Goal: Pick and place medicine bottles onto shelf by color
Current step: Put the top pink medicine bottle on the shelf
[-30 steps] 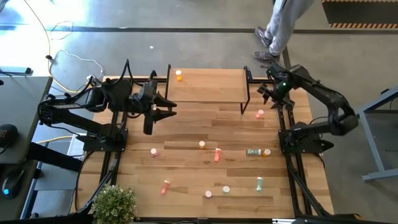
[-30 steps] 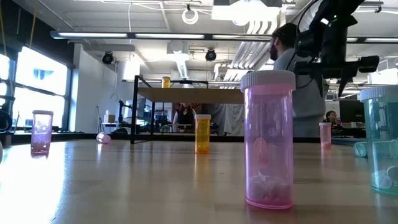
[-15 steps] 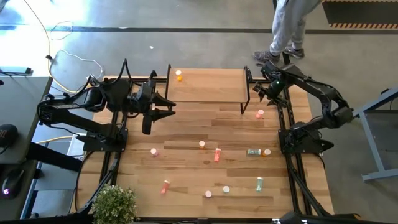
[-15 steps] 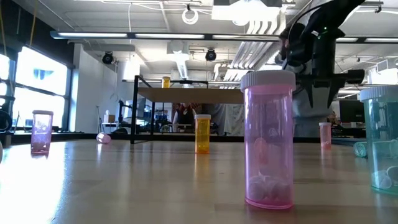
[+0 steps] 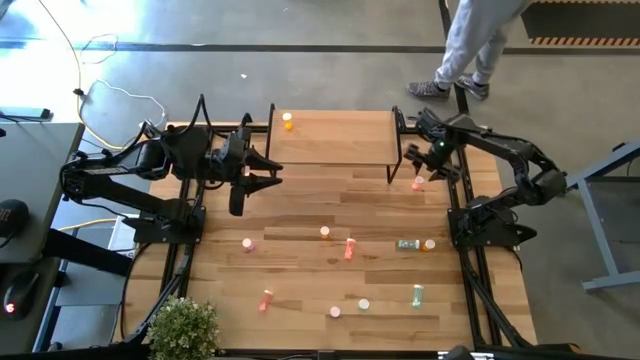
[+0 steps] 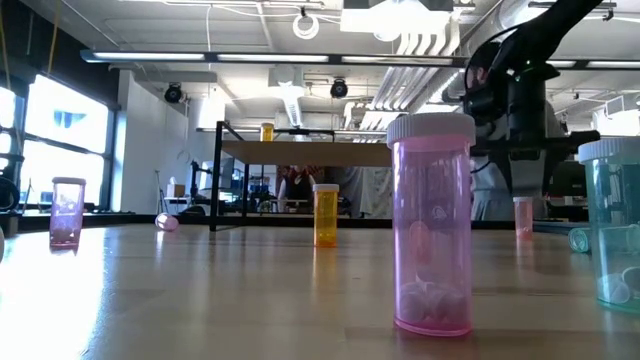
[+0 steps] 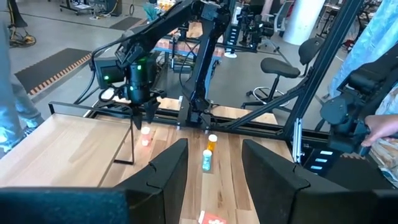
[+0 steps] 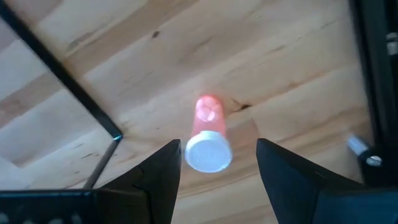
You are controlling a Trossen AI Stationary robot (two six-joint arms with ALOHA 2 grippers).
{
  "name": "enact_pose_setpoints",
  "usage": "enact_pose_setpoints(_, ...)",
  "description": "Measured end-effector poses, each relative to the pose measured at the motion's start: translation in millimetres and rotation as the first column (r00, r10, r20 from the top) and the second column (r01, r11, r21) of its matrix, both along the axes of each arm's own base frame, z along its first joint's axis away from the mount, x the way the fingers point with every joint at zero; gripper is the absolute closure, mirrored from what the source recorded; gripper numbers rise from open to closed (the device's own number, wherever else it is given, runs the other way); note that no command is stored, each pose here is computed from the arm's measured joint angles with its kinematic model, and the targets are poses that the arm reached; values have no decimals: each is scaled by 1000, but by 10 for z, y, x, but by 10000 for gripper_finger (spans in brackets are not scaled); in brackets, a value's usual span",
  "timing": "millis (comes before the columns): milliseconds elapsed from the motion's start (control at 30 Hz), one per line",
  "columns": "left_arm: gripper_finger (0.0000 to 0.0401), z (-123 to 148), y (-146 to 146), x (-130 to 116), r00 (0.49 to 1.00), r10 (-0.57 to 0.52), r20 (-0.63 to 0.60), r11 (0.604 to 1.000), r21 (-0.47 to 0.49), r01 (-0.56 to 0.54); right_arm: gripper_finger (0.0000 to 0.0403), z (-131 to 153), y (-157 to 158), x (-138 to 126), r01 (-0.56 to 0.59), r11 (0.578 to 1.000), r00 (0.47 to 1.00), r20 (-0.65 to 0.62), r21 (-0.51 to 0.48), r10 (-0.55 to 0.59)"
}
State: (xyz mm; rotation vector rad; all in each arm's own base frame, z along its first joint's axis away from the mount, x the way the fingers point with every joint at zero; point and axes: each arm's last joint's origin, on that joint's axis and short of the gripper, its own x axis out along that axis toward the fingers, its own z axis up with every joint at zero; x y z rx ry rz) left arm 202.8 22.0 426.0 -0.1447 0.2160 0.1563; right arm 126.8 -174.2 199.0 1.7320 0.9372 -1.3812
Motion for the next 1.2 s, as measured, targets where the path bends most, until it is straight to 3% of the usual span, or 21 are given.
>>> enact_pose_setpoints(200, 261, 0, 5, -1, 1000, 2, -2, 1000, 11, -2, 202, 1, -10, 68, -17, 998, 1000, 12, -53, 18)
enact_pose_setpoints(767, 261, 0, 5, 0, 1000, 2, -1, 1000, 11, -2, 205, -206, 138, 111, -10, 1000, 1000, -10, -30, 9)
enact_pose_setpoints(1200, 261, 0, 5, 1, 1000, 2, -1, 1000, 11, -2, 281, -251, 138, 112, -2, 999, 1000, -3, -47, 2)
